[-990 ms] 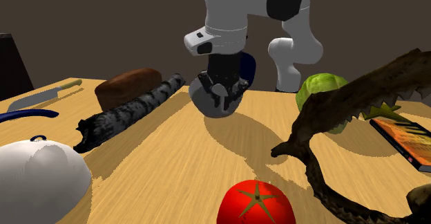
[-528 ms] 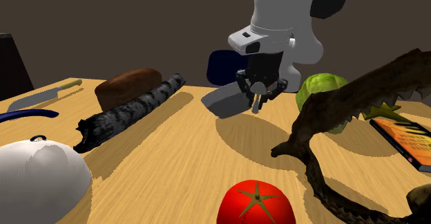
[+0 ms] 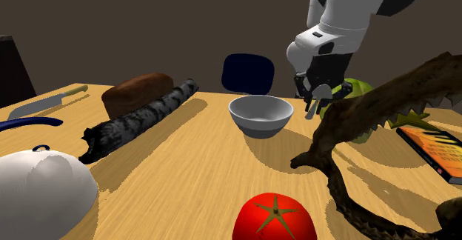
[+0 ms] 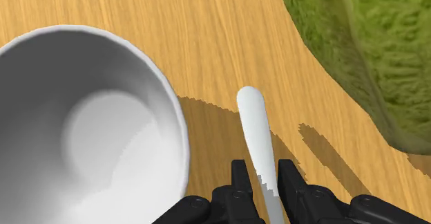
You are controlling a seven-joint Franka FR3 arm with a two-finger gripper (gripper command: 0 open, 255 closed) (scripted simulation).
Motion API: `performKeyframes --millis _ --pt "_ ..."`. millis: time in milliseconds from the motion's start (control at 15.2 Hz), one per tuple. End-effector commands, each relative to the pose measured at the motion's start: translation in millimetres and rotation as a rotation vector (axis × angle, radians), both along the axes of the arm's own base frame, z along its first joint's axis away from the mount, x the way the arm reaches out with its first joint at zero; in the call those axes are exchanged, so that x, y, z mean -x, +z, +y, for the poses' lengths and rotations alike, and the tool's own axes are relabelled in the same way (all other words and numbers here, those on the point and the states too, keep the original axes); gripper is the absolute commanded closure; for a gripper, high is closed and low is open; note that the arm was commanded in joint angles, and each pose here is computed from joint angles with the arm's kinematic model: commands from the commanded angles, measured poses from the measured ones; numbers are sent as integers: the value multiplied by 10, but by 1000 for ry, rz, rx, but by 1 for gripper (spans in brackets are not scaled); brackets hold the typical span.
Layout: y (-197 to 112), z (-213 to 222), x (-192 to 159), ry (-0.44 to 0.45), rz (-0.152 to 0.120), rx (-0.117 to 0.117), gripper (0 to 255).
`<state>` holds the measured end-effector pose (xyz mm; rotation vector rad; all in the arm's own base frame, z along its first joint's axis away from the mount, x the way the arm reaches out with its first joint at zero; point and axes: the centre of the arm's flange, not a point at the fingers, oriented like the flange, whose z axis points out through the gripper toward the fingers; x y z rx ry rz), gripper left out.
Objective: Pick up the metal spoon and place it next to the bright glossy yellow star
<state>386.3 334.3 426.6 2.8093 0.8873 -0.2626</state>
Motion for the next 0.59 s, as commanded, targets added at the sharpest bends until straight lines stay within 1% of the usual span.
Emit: performKeyframes --millis 0,528 --pt "-24 121 205 -1 0 0 255" --pt "-23 620 1136 -1 0 0 255"
